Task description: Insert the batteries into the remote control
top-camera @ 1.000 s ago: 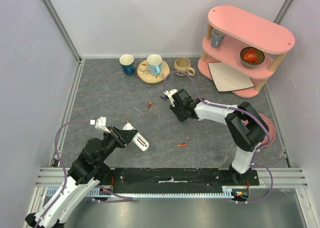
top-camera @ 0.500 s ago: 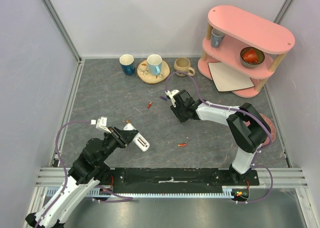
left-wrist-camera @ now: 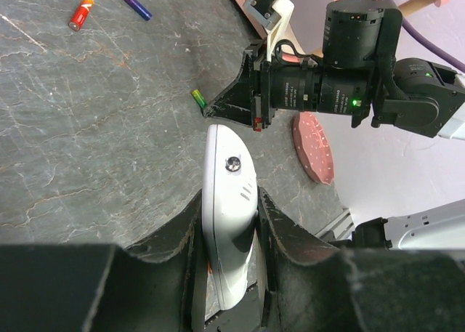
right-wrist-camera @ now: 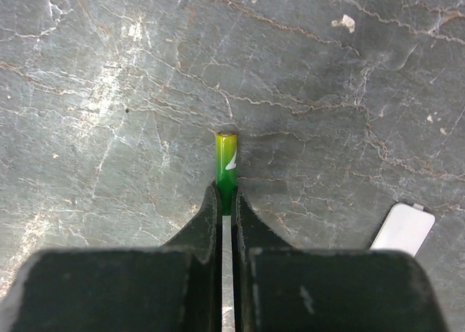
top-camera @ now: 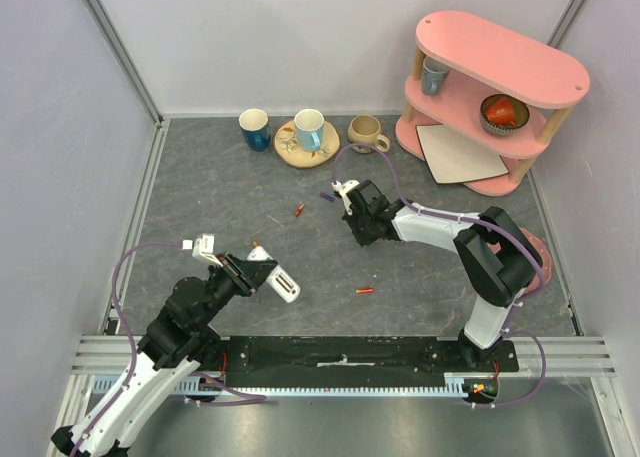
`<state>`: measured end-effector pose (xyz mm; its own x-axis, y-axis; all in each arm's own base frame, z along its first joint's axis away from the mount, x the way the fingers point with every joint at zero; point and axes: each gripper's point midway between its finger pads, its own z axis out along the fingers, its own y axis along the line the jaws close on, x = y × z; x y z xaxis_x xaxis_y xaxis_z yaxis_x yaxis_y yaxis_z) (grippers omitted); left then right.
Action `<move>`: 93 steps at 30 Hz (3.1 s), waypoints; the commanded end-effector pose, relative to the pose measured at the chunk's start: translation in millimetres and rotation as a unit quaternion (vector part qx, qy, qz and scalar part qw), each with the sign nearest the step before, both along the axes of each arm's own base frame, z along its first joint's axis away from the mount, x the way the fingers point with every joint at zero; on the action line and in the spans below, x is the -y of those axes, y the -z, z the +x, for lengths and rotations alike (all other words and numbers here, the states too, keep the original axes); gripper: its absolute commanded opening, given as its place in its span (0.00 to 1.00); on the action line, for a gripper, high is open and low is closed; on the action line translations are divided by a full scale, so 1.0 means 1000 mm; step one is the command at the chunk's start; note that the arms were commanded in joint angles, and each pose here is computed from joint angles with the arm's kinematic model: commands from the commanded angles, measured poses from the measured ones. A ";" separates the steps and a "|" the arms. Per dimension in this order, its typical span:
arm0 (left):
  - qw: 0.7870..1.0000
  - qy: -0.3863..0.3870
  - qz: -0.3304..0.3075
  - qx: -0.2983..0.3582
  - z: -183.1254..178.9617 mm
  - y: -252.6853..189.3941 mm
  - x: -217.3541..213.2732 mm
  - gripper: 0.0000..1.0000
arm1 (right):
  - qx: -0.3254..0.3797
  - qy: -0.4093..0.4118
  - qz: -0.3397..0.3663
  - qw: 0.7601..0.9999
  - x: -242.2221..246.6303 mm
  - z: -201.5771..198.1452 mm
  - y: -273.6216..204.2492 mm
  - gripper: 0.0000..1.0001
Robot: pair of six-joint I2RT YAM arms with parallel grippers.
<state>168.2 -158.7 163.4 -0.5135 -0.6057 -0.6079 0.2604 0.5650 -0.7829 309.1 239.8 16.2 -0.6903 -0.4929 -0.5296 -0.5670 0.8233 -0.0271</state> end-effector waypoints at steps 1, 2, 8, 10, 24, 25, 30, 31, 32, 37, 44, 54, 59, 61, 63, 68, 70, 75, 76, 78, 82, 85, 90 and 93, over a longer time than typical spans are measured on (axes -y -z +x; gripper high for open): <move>0.997 0.006 -0.046 0.060 0.005 -0.031 0.006 0.02 | -0.026 0.025 0.014 0.999 0.003 -0.014 -0.013 0.00; 0.998 0.007 -0.043 0.054 0.007 -0.028 0.008 0.02 | -0.022 0.030 0.026 0.999 0.001 -0.013 -0.022 0.00; 0.997 0.020 -0.059 0.055 0.024 -0.042 0.028 0.02 | 0.013 0.057 0.164 0.985 -0.023 -0.025 -0.105 0.00; 0.996 0.036 -0.068 0.053 0.025 -0.045 0.037 0.02 | 0.032 0.048 0.201 0.978 -0.029 -0.036 -0.137 0.00; 0.989 0.074 -0.115 0.055 0.051 -0.053 0.075 0.02 | 0.045 -0.007 0.268 0.962 -0.062 -0.125 -0.200 0.00; 0.989 0.081 -0.116 0.054 0.050 -0.053 0.077 0.02 | 0.044 -0.011 0.262 0.964 -0.063 -0.128 -0.198 0.00; 0.984 0.117 -0.127 0.045 0.050 -0.054 0.093 0.02 | 0.032 -0.037 0.225 0.973 -0.067 -0.138 -0.181 0.00; 0.983 0.120 -0.133 0.044 0.050 -0.055 0.095 0.02 | 0.027 -0.039 0.226 0.973 -0.068 -0.140 -0.180 0.00; 0.982 0.123 -0.136 0.039 0.050 -0.054 0.096 0.02 | 0.023 -0.043 0.225 0.973 -0.068 -0.142 -0.179 0.00; 0.975 0.141 -0.168 0.031 0.048 -0.057 0.104 0.02 | -0.003 -0.044 0.206 0.978 -0.069 -0.151 -0.177 0.00; 0.962 0.163 -0.214 0.037 0.041 -0.059 0.106 0.02 | -0.018 -0.044 0.191 0.980 -0.076 -0.159 -0.179 0.00; 0.956 0.174 -0.229 0.047 0.037 -0.063 0.106 0.02 | -0.010 -0.037 0.165 0.986 -0.075 -0.155 -0.183 0.00; 0.954 0.177 -0.238 0.039 0.035 -0.059 0.106 0.02 | -0.001 -0.041 0.166 0.985 -0.074 -0.154 -0.197 0.00; 0.953 0.179 -0.241 0.038 0.034 -0.058 0.106 0.02 | 0.002 -0.045 0.158 0.986 -0.073 -0.152 -0.198 0.00; 0.952 0.181 -0.246 0.033 0.034 -0.056 0.107 0.02 | -0.002 -0.050 0.150 0.987 -0.072 -0.153 -0.197 0.00; 0.948 0.187 -0.257 0.034 0.033 -0.058 0.108 0.02 | -0.007 -0.056 0.136 0.989 -0.071 -0.154 -0.194 0.00; 0.947 0.187 -0.259 0.035 0.033 -0.059 0.108 0.02 | -0.012 -0.059 0.134 0.989 -0.072 -0.156 -0.192 0.00; 0.945 0.191 -0.261 0.039 0.031 -0.062 0.108 0.02 | -0.024 -0.060 0.121 0.991 -0.068 -0.159 -0.183 0.00; 0.945 0.191 -0.261 0.041 0.031 -0.063 0.108 0.02 | -0.026 -0.060 0.117 0.991 -0.068 -0.159 -0.181 0.00; 0.945 0.193 -0.261 0.042 0.031 -0.063 0.108 0.02 | -0.028 -0.059 0.114 0.991 -0.067 -0.159 -0.179 0.00; 0.944 0.197 -0.262 0.046 0.029 -0.065 0.107 0.02 | -0.030 -0.061 0.111 0.992 -0.068 -0.159 -0.176 0.00; 0.943 0.199 -0.263 0.048 0.027 -0.067 0.107 0.02 | -0.033 -0.063 0.106 0.992 -0.069 -0.160 -0.173 0.00; 0.941 0.204 -0.265 0.052 0.025 -0.070 0.107 0.02 | -0.034 -0.063 0.102 0.992 -0.071 -0.158 -0.170 0.00; 0.940 0.207 -0.264 0.053 0.023 -0.071 0.107 0.02 | -0.034 -0.065 0.099 0.992 -0.072 -0.157 -0.169 0.00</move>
<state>207.1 -270.5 178.7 -0.7586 -0.5790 -0.2989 0.3022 0.0938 -0.9486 150.2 303.0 174.0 -0.6834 -0.4696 -0.5589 -0.6438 0.7486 0.1582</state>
